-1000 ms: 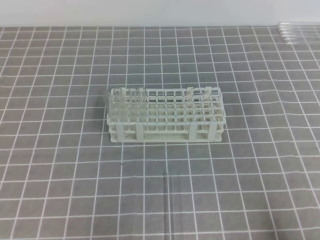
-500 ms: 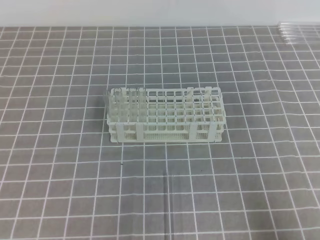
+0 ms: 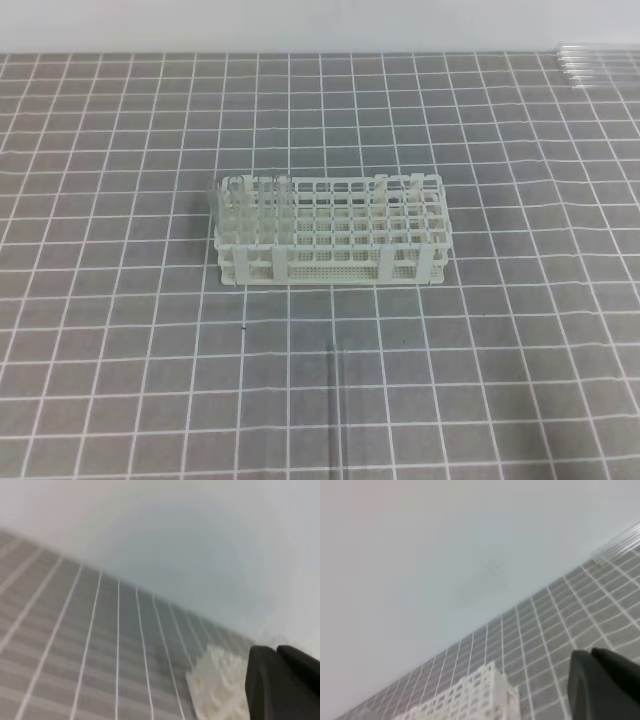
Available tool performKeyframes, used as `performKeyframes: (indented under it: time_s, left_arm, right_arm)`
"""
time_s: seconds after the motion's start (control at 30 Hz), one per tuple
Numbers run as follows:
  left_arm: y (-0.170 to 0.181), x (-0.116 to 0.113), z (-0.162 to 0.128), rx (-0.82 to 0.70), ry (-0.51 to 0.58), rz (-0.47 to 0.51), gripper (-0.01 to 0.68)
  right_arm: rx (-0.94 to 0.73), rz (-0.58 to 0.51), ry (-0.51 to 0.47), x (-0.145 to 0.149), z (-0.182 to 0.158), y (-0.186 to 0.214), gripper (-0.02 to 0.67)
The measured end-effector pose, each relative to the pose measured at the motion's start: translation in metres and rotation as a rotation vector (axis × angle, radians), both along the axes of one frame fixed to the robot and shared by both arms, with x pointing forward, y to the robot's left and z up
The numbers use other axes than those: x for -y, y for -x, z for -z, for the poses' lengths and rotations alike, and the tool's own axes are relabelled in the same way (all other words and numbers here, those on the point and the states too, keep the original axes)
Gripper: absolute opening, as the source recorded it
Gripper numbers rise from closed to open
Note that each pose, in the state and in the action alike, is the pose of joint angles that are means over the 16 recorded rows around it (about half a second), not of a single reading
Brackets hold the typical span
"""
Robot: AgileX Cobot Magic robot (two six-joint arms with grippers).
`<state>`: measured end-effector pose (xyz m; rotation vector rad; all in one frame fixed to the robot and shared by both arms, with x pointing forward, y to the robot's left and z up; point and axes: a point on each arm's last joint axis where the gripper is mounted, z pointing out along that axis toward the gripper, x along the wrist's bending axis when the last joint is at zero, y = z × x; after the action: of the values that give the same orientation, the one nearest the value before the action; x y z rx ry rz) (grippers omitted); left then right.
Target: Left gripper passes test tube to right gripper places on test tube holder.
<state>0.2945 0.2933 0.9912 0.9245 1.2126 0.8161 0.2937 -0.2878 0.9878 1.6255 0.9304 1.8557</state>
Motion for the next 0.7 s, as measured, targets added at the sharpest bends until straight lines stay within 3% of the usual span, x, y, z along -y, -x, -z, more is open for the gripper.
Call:
performKeyframes:
  time_s: [0.3,0.7]
  left_arm:
    - [-0.011,0.006,-0.023,-0.235,0.061,0.046,-0.002]
    - [-0.067,0.025,-0.072,-0.695,-0.204,0.201,-0.002]
  right_arm:
    - [-0.075,-0.099,0.056,-0.01,-0.024,-0.006,-0.013]
    - [-0.396,-0.347,0.296,-0.032,-0.068,-0.051,-0.013]
